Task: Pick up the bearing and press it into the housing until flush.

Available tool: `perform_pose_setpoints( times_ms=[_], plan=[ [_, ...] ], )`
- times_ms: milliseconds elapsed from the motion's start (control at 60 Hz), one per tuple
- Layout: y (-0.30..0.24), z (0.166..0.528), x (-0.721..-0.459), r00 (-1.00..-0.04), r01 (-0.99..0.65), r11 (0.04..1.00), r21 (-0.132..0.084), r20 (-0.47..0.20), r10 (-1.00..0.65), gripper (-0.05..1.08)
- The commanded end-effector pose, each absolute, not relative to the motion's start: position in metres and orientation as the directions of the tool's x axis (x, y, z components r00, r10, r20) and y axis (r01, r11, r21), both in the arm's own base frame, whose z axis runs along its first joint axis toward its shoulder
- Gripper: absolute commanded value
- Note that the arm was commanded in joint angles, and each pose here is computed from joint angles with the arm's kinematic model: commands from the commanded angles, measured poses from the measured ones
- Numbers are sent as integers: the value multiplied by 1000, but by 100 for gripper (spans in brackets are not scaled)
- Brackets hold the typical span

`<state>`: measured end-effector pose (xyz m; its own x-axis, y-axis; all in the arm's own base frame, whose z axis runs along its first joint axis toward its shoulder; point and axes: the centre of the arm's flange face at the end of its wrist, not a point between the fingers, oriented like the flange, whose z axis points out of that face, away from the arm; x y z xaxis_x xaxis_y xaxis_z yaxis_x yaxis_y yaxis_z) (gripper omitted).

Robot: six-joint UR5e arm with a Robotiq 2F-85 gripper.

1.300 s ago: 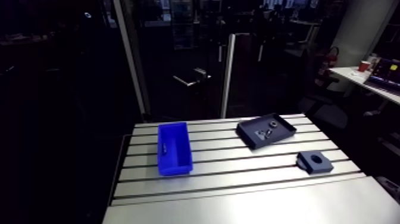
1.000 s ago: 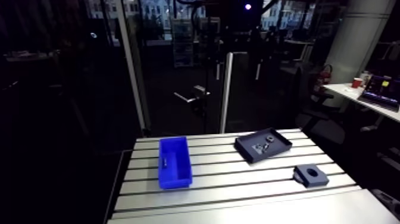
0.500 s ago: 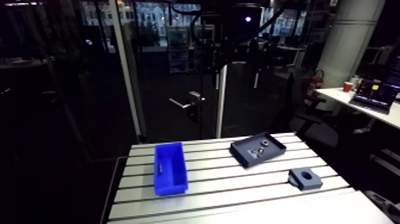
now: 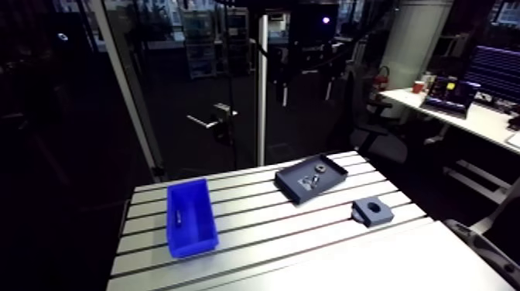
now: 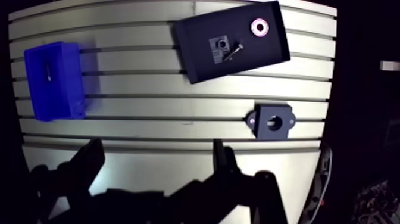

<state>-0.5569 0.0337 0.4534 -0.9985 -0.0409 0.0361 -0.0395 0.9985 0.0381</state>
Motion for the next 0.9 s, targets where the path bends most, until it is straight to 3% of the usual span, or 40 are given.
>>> perform_pose_setpoints(
  times_ms=[17, 233, 450, 900],
  plan=[
    [107, 397, -598, -999, -54, 998, 28, 3, -54, 0],
    [129, 366, -623, -999, -21, 1000, 14, -27, -21, 0],
    [137, 344, -644, -1000, -1, 1000, 23, -21, 0, 0],
    [156, 306, -669, -999, 16, 1000, 23, -30, 16, 0]
  ],
)
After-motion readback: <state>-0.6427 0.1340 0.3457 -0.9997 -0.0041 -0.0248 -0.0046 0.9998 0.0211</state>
